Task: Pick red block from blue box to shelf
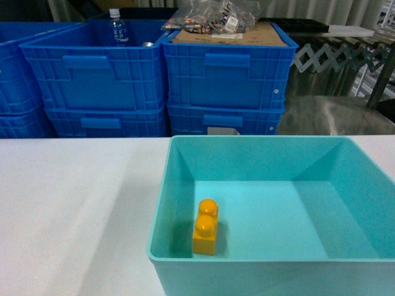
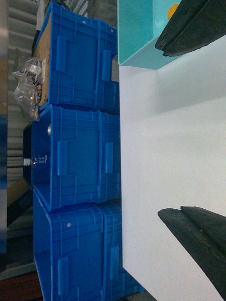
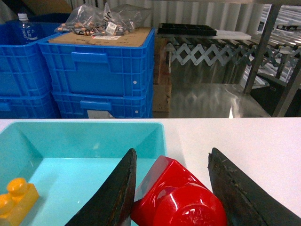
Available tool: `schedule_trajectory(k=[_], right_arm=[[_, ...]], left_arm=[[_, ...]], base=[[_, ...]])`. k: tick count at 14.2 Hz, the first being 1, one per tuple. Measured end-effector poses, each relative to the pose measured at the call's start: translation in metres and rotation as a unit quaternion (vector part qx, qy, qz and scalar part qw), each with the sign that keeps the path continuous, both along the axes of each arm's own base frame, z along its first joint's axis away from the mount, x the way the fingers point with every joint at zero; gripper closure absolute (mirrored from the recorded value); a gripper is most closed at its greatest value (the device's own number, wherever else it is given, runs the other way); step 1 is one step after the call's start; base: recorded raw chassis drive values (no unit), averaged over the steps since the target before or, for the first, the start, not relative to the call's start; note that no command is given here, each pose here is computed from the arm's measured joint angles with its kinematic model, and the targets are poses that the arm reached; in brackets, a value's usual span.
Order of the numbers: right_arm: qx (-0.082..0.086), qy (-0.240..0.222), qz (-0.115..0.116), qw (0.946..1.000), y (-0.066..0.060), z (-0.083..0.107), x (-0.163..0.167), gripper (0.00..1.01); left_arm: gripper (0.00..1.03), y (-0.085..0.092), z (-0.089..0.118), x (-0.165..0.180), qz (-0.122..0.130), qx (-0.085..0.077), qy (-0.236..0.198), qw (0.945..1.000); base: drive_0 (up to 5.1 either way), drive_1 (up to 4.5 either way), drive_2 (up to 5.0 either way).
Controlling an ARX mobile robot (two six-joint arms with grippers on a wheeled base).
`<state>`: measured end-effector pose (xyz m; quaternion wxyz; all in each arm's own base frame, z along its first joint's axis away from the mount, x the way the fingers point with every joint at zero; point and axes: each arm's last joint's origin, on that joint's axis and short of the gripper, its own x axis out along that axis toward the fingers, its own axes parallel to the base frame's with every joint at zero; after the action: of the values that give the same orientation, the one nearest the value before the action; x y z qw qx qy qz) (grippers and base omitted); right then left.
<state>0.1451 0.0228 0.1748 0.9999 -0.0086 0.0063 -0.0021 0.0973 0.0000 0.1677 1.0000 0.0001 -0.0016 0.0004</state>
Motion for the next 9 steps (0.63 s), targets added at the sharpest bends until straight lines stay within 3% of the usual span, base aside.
schedule_trajectory(k=[2, 3, 5, 6, 7, 9], right_arm=[[0.004, -0.02, -0.001, 0.9998, -0.006, -0.003, -0.006, 0.61], [0.001, 0.003, 0.001, 1.0, -0.009, -0.01, -0.009, 0.61], [0.003, -0.008, 0.004, 0.9999, -0.013, -0.007, -0.014, 0.61], [0.003, -0.014, 0.0, 0.9999, -0.022, -0.005, -0.017, 0.61], [0.005, -0.009, -0.01, 0.9999, -0.024, -0.006, -0.019, 0.61], [0.005, -0.01, 0.001, 0.9999, -0.023, -0.005, -0.023, 0.61]], left_arm=[[0.05, 0.0, 0.0, 0.0, 0.0, 0.0, 0.0, 1.0], [0.05, 0.0, 0.0, 0.0, 0.0, 0.0, 0.0, 1.0], [0.05, 0.0, 0.0, 0.0, 0.0, 0.0, 0.0, 1.0], [0.05, 0.0, 0.0, 0.0, 0.0, 0.0, 0.0, 1.0], [0.05, 0.0, 0.0, 0.0, 0.0, 0.0, 0.0, 1.0], [0.05, 0.0, 0.0, 0.0, 0.0, 0.0, 0.0, 1.0]], base=[[0.0, 0.0, 0.0], [0.0, 0.0, 0.0], [0.0, 0.0, 0.0], [0.0, 0.0, 0.0], [0.0, 0.0, 0.0], [0.0, 0.0, 0.0]])
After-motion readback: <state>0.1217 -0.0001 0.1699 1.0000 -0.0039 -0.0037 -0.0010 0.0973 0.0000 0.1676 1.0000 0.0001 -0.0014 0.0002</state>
